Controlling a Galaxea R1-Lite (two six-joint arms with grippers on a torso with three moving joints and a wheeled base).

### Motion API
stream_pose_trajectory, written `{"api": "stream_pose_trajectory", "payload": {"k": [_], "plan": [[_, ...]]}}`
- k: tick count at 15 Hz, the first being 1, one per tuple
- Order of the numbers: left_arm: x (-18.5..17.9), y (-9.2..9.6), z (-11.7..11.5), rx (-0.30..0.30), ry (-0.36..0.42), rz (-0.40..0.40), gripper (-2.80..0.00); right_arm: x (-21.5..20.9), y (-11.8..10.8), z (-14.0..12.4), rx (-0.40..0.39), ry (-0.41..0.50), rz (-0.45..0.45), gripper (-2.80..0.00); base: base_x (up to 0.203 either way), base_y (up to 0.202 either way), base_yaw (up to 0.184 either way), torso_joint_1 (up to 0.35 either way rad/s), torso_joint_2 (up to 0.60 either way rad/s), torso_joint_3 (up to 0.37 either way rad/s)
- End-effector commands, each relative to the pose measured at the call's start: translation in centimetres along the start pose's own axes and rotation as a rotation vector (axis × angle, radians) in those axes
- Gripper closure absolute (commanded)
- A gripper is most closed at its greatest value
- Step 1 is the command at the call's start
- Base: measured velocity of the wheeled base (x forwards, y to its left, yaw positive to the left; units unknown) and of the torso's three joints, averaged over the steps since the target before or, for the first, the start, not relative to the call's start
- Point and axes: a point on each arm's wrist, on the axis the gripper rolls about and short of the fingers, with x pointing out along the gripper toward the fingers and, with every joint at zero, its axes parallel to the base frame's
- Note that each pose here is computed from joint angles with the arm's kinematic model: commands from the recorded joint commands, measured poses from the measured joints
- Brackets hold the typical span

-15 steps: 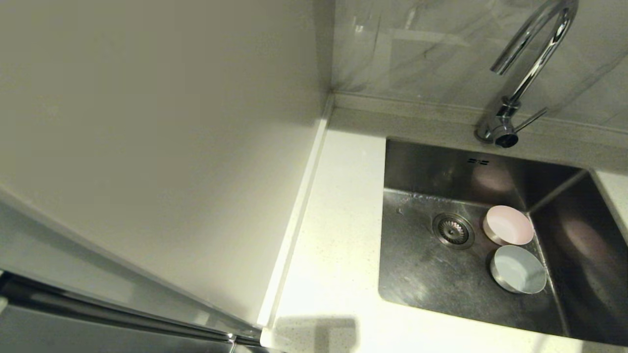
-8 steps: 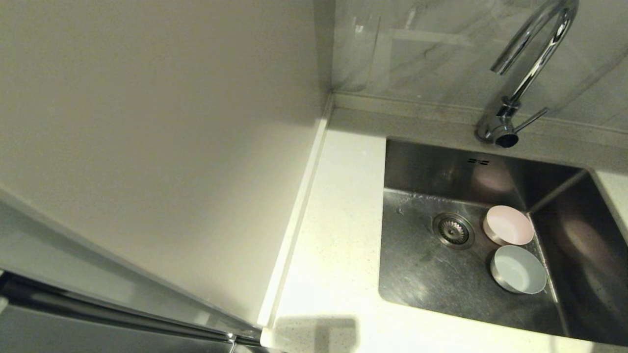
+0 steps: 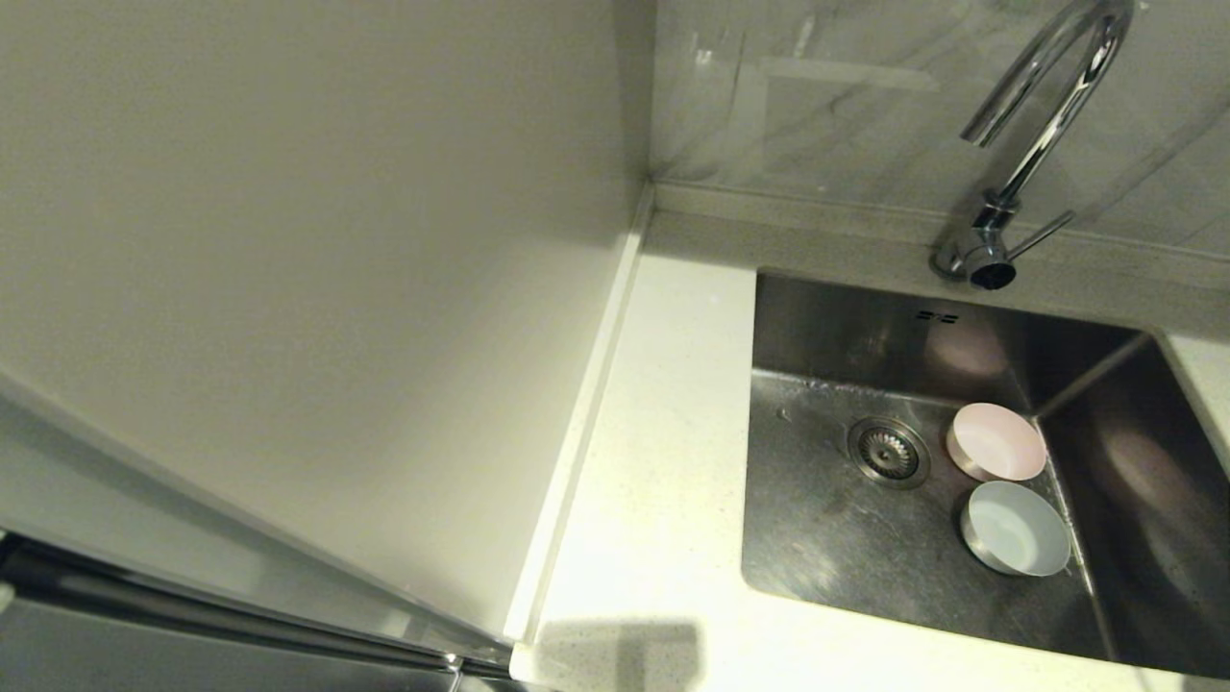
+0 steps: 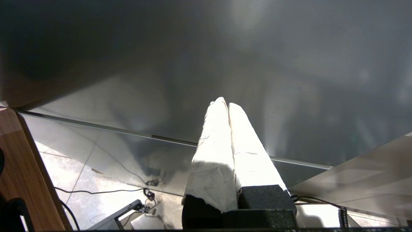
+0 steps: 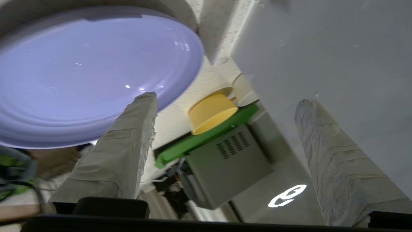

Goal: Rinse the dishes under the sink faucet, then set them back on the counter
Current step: Put a plate into the sink

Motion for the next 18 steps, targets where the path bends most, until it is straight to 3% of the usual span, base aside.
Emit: {"api": "stream_pose_trajectory", "payload": {"k": [1, 5, 9, 13, 18], "plan": [[0.0, 0.0, -0.1, 0.000, 0.003, 0.000, 0.00, 1.0, -0.8, -0.3, -0.068, 0.015, -0.005, -2.80, 0.000, 0.000, 0.000, 0.000, 0.00, 0.000], [0.0, 0.0, -0.1, 0.000, 0.003, 0.000, 0.00, 0.3, -1.5, -2.8, -0.197, 0.018, -0.038, -2.80, 0.000, 0.000, 0.000, 0.000, 0.00, 0.000], [0.0, 0.0, -0.1, 0.000, 0.003, 0.000, 0.00, 0.0, -1.6, -3.9, -0.427, 0.003, -0.004, -2.80, 0.000, 0.000, 0.000, 0.000, 0.00, 0.000], [0.0, 0.0, -0.1, 0.000, 0.003, 0.000, 0.00, -0.6, -1.1, -4.7, -0.488, 0.053, 0.021, -2.80, 0.000, 0.000, 0.000, 0.000, 0.00, 0.000], [0.0, 0.0, -0.1, 0.000, 0.003, 0.000, 0.00, -0.3, -0.1, -5.5, -0.584, 0.201, 0.142, -2.80, 0.000, 0.000, 0.000, 0.000, 0.00, 0.000]]}}
